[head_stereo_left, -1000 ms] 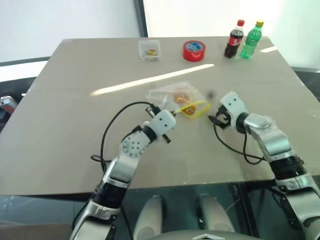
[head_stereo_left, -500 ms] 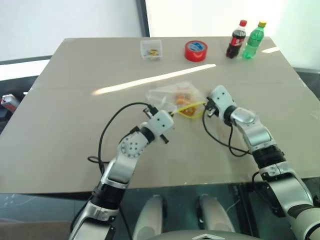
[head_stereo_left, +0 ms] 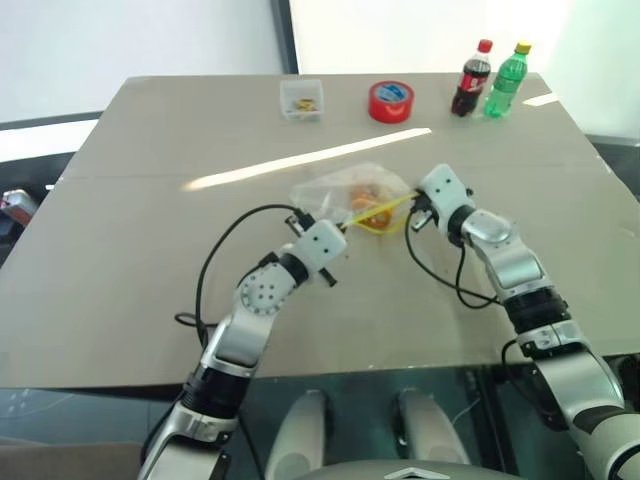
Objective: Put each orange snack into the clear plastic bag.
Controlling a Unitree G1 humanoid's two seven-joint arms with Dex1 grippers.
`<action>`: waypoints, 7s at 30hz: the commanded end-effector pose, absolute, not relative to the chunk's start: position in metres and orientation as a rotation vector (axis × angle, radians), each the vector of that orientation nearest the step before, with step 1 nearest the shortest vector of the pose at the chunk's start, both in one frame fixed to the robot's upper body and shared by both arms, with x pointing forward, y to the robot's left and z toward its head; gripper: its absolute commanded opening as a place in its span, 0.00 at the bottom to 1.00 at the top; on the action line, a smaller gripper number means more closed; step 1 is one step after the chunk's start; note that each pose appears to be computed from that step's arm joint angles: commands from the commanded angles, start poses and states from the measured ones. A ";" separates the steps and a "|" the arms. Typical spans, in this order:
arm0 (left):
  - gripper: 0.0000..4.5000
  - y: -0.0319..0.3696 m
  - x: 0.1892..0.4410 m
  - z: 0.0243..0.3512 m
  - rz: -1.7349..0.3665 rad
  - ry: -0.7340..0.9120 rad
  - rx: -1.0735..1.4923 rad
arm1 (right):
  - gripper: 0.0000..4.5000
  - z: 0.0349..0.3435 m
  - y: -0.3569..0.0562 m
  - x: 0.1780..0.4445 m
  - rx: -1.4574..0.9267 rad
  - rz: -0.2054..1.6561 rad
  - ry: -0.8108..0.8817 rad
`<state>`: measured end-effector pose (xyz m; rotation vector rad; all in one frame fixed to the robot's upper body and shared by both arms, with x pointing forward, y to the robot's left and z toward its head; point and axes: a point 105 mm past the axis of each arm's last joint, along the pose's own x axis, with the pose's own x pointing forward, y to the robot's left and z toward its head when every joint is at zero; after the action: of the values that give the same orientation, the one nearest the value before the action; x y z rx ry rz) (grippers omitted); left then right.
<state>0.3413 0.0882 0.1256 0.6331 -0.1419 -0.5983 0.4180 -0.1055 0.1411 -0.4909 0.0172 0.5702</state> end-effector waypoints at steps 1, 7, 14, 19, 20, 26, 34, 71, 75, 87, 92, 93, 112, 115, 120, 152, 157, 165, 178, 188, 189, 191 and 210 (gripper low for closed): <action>0.00 0.084 0.338 0.139 -0.600 -0.202 0.633 | 0.01 0.166 -0.107 0.420 -0.496 0.545 -0.061; 0.00 0.084 0.339 0.138 -0.603 -0.201 0.634 | 0.01 0.165 -0.107 0.420 -0.498 0.550 -0.060; 0.00 0.086 0.341 0.150 -0.594 -0.227 0.650 | 0.01 0.178 -0.115 0.416 -0.535 0.550 -0.081; 0.00 0.089 0.347 0.187 -0.583 -0.273 0.656 | 0.01 0.223 -0.130 0.406 -0.597 0.566 -0.133; 0.00 0.088 0.346 0.192 -0.597 -0.271 0.659 | 0.01 0.233 -0.132 0.403 -0.612 0.577 -0.136; 0.00 0.084 0.347 0.218 -0.658 -0.236 0.649 | 0.01 0.277 -0.141 0.383 -0.708 0.633 -0.109; 0.00 0.077 0.344 0.192 -0.749 -0.118 0.654 | 0.27 0.253 -0.142 0.371 -0.758 0.686 0.009; 0.91 0.097 0.332 0.162 -0.794 -0.040 0.823 | 0.60 0.241 -0.098 0.319 -0.648 0.898 -0.136; 0.91 0.100 0.332 0.153 -0.804 -0.023 0.857 | 0.60 0.240 -0.099 0.320 -0.645 0.894 -0.136; 0.91 0.104 0.331 0.125 -0.867 0.016 0.954 | 0.60 0.239 -0.102 0.320 -0.637 0.875 -0.133; 0.91 0.097 0.343 0.114 -0.870 -0.017 1.017 | 0.60 0.240 -0.101 0.319 -0.627 0.872 -0.138; 0.91 0.095 0.345 0.113 -0.867 -0.025 1.014 | 0.60 0.240 -0.101 0.319 -0.626 0.872 -0.138; 0.00 0.077 0.337 0.124 -0.914 -0.068 0.815 | 0.60 0.211 -0.092 0.296 -0.671 0.921 -0.068; 0.00 0.075 0.329 0.128 -0.928 -0.050 0.813 | 0.60 0.193 -0.089 0.289 -0.734 0.933 -0.039; 0.00 0.070 0.318 0.142 -0.930 -0.041 0.782 | 0.60 0.173 -0.076 0.280 -0.831 0.953 -0.063; 0.00 0.063 0.304 0.160 -0.958 -0.145 1.094 | 0.60 0.171 -0.034 0.291 -1.112 0.995 -0.364; 0.00 0.065 0.305 0.160 -0.945 -0.156 1.116 | 0.60 0.170 -0.032 0.291 -1.110 1.011 -0.374; 0.00 0.065 0.305 0.158 -0.941 -0.163 1.123 | 0.41 0.167 -0.029 0.289 -1.104 1.028 -0.380; 0.00 0.067 0.306 0.158 -0.934 -0.163 1.124 | 0.01 0.166 -0.033 0.290 -1.102 1.010 -0.362; 0.00 0.085 0.319 0.159 -0.817 -0.110 1.110 | 0.01 0.163 -0.060 0.301 -1.119 0.899 -0.272; 0.00 0.087 0.320 0.159 -0.805 -0.104 1.108 | 0.01 0.163 -0.063 0.302 -1.121 0.885 -0.260; 0.00 0.090 0.323 0.159 -0.781 -0.093 1.105 | 0.01 0.161 -0.069 0.304 -1.124 0.861 -0.234; 0.00 0.108 0.329 0.150 -0.691 0.012 1.105 | 0.01 0.152 -0.076 0.297 -1.082 0.834 -0.150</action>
<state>0.3158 0.0782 0.1383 1.0695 -0.0208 -0.8511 0.2886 -0.0545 0.1418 -1.0474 -0.1657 0.9346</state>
